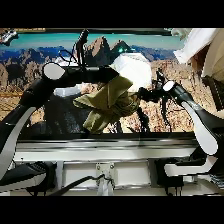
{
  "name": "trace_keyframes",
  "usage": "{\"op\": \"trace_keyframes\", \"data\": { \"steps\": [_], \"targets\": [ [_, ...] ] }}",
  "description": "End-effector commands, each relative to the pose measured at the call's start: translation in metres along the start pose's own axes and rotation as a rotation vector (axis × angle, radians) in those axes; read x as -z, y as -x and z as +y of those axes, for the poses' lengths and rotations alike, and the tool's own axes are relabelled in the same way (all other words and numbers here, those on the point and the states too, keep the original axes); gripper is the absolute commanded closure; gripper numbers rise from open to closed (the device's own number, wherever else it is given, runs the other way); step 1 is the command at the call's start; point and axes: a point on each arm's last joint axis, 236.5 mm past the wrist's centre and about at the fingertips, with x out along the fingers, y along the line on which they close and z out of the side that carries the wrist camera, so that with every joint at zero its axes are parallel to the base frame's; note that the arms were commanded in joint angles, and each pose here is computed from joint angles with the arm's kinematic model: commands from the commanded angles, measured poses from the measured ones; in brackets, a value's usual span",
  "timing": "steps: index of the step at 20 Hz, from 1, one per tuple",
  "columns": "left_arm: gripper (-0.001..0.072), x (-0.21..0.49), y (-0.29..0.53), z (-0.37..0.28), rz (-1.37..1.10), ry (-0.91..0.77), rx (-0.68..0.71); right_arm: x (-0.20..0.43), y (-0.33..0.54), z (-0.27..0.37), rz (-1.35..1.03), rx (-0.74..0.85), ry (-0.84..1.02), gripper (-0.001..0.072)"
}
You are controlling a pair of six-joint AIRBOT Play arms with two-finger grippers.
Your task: Fold the clothes and pants, and hang the long-sleeved shirts on hangers.
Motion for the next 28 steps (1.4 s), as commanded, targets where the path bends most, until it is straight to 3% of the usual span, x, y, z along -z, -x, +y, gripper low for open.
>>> {"op": "trace_keyframes", "data": {
  "steps": [1, 5, 10, 13, 17, 19, 24, 28],
  "targets": [
    [0.0696, -0.027, 0.028, -0.011, -0.083, -0.015, 0.005, -0.046, 0.06, 0.043, -0.174, -0.047, 0.188, 0.0685],
    [0.0695, -0.091, 0.11, -0.033, -0.316, -0.086, -0.03, -0.121, 0.269, 0.15, -0.727, -0.166, 0.383, 0.0685],
    [0.0695, -0.143, 0.219, -0.108, -0.675, -0.215, -0.028, -0.07, 0.498, 0.269, -1.157, -0.36, 0.647, 0.0685],
    [0.0695, -0.145, 0.26, -0.137, -0.774, -0.349, -0.073, -0.047, 0.555, 0.29, -1.263, -0.399, 0.708, 0.0685],
    [0.0696, -0.128, 0.266, -0.13, -0.701, -0.543, -0.226, -0.057, 0.529, 0.286, -1.178, -0.374, 0.684, 0.0685],
    [0.0696, -0.114, 0.254, -0.107, -0.596, -0.536, -0.294, -0.067, 0.493, 0.285, -1.077, -0.357, 0.681, 0.0685],
    [0.0696, -0.053, 0.226, 0.001, -0.34, -0.271, -0.513, -0.072, 0.377, 0.312, -0.807, -0.355, 0.734, 0.0685],
    [0.0696, 0.031, 0.241, 0.11, -0.242, 0.02, -0.794, -0.057, 0.271, 0.339, -0.632, -0.285, 0.839, 0.0685]
  ]
}}
